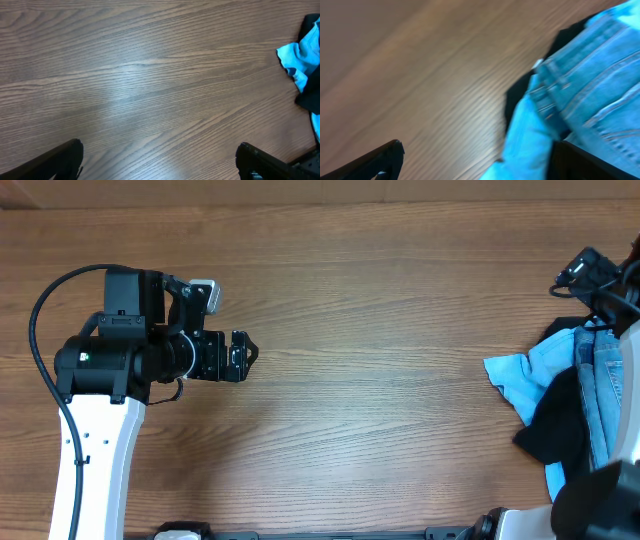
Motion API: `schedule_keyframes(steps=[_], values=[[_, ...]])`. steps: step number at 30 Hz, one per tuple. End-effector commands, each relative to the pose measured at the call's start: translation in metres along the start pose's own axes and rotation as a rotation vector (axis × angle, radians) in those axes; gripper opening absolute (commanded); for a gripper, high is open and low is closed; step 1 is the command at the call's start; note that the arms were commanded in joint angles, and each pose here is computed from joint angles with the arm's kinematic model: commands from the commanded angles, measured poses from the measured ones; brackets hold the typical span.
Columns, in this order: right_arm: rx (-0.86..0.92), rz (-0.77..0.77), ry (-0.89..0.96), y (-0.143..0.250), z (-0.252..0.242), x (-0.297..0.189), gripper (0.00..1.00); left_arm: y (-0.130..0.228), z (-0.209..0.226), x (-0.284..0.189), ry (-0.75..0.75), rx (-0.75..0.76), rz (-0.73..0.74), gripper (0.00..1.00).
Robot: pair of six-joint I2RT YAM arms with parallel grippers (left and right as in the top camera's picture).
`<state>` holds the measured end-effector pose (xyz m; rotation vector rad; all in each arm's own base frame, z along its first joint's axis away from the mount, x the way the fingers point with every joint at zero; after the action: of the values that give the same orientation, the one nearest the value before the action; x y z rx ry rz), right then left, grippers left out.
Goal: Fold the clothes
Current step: 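Reach the right gripper into the clothes pile and grasp the light blue jeans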
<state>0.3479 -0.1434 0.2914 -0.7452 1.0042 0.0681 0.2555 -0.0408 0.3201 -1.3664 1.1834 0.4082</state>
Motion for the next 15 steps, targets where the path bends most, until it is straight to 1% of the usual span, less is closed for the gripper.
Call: schedule_keyframes(steps=[1,2,7,10,15], values=[[-0.014,-0.006,0.156,-0.011,-0.022,0.035,1.0,-0.006,-0.005,-0.006,0.016,0.035,-0.028,1.0],[-0.005,0.021,0.199,-0.01,-0.031,0.052,1.0,-0.006,-0.005,-0.006,0.017,0.035,-0.028,1.0],[0.027,0.106,0.291,-0.003,-0.059,0.108,1.0,-0.008,-0.004,-0.006,0.013,0.042,-0.037,1.0],[0.032,0.096,0.347,-0.003,-0.071,0.129,1.0,-0.011,-0.004,-0.006,0.01,0.049,-0.055,1.0],[0.046,0.091,0.357,-0.003,-0.08,0.154,1.0,-0.014,-0.003,-0.006,0.006,0.053,-0.074,1.0]])
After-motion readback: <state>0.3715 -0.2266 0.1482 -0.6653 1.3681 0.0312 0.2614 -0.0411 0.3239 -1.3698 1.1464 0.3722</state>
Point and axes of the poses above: each gripper's point midway between its finger pads, its own x axis out along the fingers, its own z axis along the line the jaws close on, y = z × x, the point moved 9 cm from there along -x, back along the fingers, and after that the axes turned 13 degrees about x, right-handed, at the moved point
